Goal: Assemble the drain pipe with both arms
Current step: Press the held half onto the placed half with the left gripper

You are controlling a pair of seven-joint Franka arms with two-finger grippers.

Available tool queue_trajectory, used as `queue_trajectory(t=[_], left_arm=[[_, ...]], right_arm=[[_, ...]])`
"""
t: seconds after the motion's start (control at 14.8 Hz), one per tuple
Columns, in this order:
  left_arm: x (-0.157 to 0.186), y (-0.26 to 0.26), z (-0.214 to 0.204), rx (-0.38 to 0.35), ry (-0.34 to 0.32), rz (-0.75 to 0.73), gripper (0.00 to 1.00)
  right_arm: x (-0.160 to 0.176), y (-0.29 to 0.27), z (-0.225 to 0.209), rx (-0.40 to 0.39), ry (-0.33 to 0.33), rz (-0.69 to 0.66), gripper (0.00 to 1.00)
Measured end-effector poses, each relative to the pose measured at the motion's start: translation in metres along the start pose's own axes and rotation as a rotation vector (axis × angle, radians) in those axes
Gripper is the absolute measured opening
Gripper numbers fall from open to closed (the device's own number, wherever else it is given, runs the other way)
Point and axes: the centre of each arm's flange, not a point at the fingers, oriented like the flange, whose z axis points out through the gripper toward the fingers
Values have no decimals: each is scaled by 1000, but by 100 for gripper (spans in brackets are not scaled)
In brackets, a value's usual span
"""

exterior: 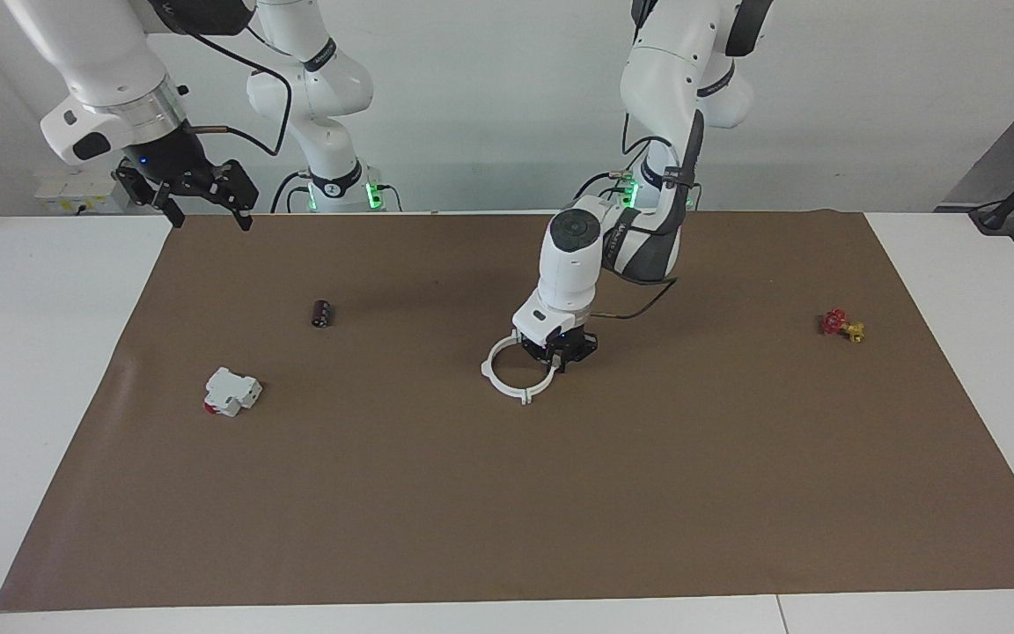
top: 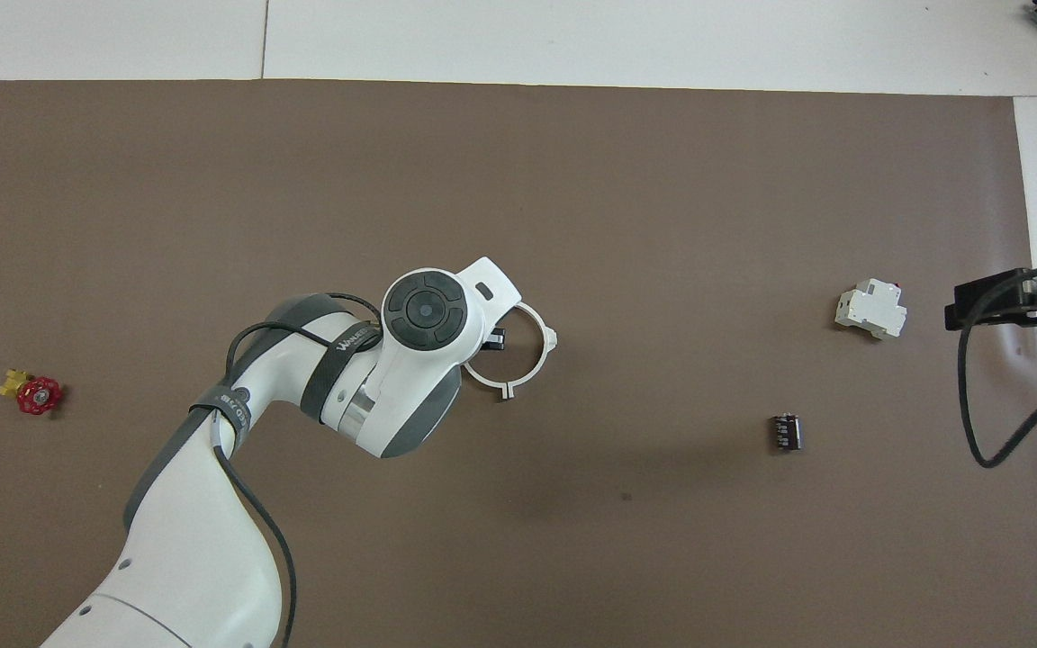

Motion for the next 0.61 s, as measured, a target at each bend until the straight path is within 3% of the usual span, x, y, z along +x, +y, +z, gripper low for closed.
queue_trajectory(t=[0.61], left_arm=[[0, 0, 0, -2, 4, -8, 21]], right_arm=[[0, 0, 0, 0, 0, 0, 100]])
